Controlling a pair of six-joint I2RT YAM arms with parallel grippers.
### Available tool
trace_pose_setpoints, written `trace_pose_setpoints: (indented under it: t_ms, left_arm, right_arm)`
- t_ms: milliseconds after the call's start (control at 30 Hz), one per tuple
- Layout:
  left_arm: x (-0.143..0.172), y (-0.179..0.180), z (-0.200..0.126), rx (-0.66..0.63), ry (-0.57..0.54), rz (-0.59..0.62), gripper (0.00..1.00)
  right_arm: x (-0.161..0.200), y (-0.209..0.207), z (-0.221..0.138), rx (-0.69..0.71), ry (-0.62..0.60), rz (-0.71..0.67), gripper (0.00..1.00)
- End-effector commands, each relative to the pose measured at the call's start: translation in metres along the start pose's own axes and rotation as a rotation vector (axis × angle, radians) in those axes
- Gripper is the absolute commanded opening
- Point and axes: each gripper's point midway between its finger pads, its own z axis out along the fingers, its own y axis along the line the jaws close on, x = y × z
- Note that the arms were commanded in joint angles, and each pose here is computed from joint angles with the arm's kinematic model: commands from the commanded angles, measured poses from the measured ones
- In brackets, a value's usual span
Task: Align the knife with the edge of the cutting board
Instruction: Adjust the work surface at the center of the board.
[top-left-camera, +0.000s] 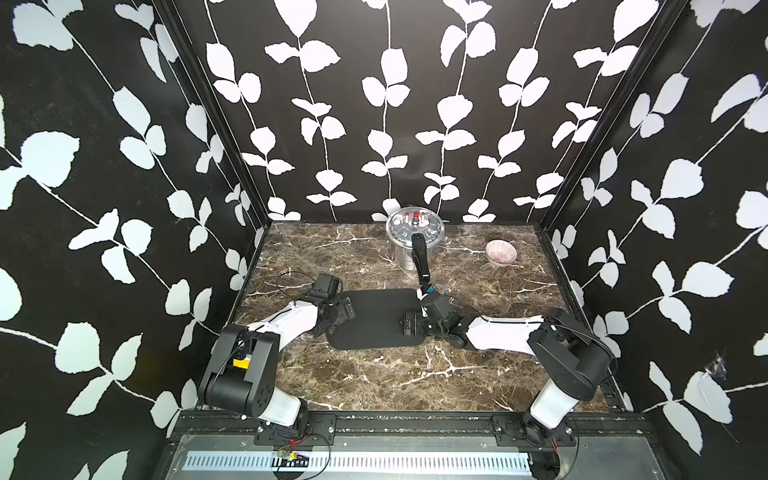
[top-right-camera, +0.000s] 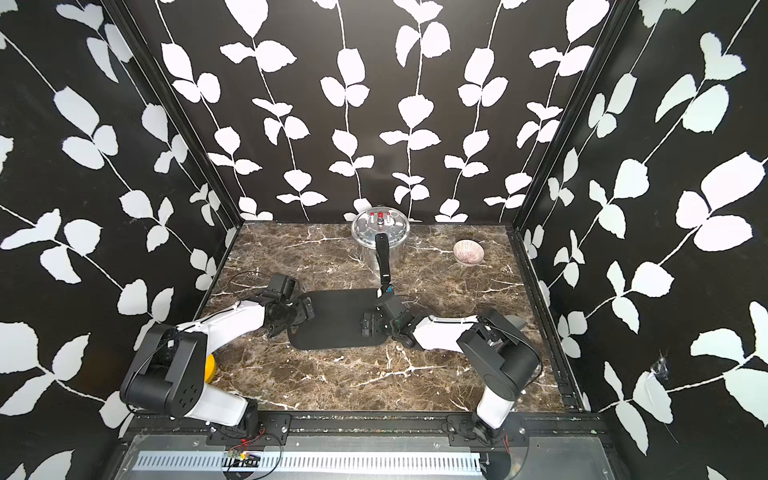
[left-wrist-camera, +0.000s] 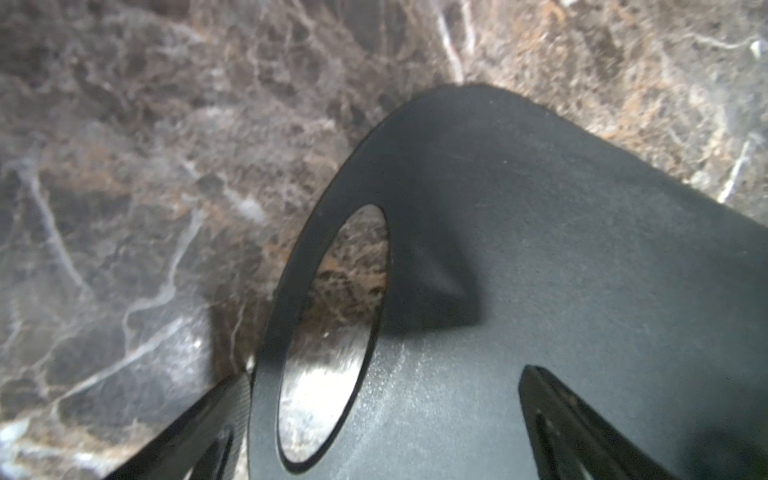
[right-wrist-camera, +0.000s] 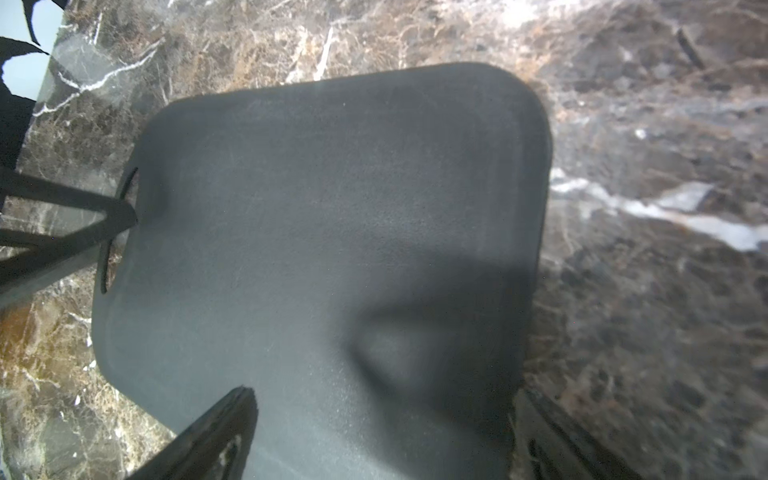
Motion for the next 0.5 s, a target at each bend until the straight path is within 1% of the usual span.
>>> trace_pose_setpoints:
  t_ms: [0,467]
  left_arm:
    - [0.018,-0.019,0.008,0.108,0.091,0.008,0.99]
    - [0.014,-0.020,0.002,0.105,0.080,0.017,0.98]
  right_arm:
    - [0.020,0.010,-0.001,-0.047,0.063,0.012,0.97]
    - [0.007,0.012,-0.004,-0.022,0.031,-0.002,0.98]
